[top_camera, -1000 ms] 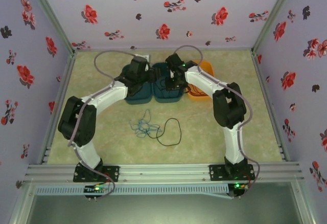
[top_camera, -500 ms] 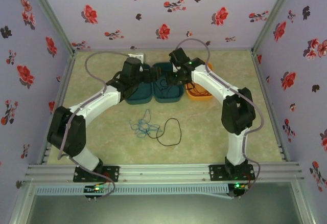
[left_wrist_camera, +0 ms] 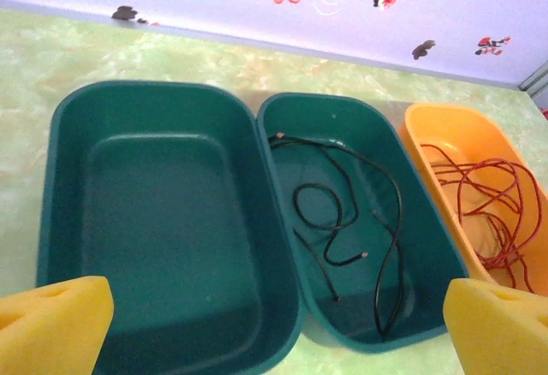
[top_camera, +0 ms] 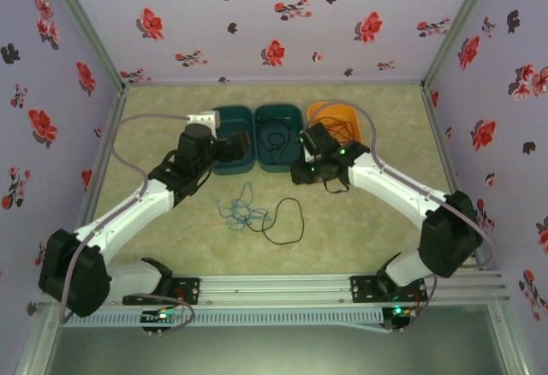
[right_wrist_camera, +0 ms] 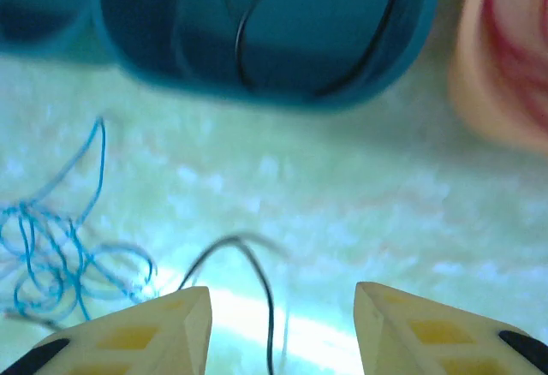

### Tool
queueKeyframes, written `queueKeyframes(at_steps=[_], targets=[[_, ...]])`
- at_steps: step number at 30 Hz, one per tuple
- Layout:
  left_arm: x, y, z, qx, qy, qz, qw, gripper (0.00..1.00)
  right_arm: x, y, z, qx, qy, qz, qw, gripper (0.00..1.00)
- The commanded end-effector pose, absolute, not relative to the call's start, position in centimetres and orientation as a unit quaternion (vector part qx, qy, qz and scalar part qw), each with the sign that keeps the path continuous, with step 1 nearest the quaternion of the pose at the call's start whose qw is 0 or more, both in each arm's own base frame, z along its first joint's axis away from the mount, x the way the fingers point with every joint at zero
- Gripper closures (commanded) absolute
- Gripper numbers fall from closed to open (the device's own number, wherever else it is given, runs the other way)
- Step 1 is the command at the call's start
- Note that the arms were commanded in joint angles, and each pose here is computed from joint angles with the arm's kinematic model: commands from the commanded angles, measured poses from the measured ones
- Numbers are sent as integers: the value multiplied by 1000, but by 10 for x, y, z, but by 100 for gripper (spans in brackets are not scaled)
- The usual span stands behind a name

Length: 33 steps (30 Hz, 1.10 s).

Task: Untangle the cables

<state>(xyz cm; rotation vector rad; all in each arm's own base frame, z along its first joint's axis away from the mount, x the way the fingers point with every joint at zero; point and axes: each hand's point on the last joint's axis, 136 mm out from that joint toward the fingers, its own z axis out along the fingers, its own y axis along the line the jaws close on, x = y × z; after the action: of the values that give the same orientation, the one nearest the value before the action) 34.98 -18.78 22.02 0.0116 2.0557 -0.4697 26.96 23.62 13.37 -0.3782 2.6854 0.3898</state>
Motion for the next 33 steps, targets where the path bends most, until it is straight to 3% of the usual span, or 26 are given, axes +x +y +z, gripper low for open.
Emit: queueKeyframes(at_steps=[1,9,18,25,29,31,33], targets=[[332,-176,202,-19,859,-185,477,0,242,239,119,-115,965,152,181,52],[292,-161,150,-45,886,-181,424,0,204,244,71,-92,973,169,125,51],[281,-146,128,-76,891,-170,415,0,211,250,42,-107,978,143,111,53],[286,-148,125,-76,893,-163,412,0,221,254,26,-117,980,120,103,68],[286,-148,121,-78,895,-161,409,0,224,255,25,-121,980,118,103,93],[286,-148,121,-80,895,-161,409,0,225,253,30,-125,980,113,108,100],[286,-147,121,-81,895,-160,409,0,226,249,38,-130,979,103,116,100]])
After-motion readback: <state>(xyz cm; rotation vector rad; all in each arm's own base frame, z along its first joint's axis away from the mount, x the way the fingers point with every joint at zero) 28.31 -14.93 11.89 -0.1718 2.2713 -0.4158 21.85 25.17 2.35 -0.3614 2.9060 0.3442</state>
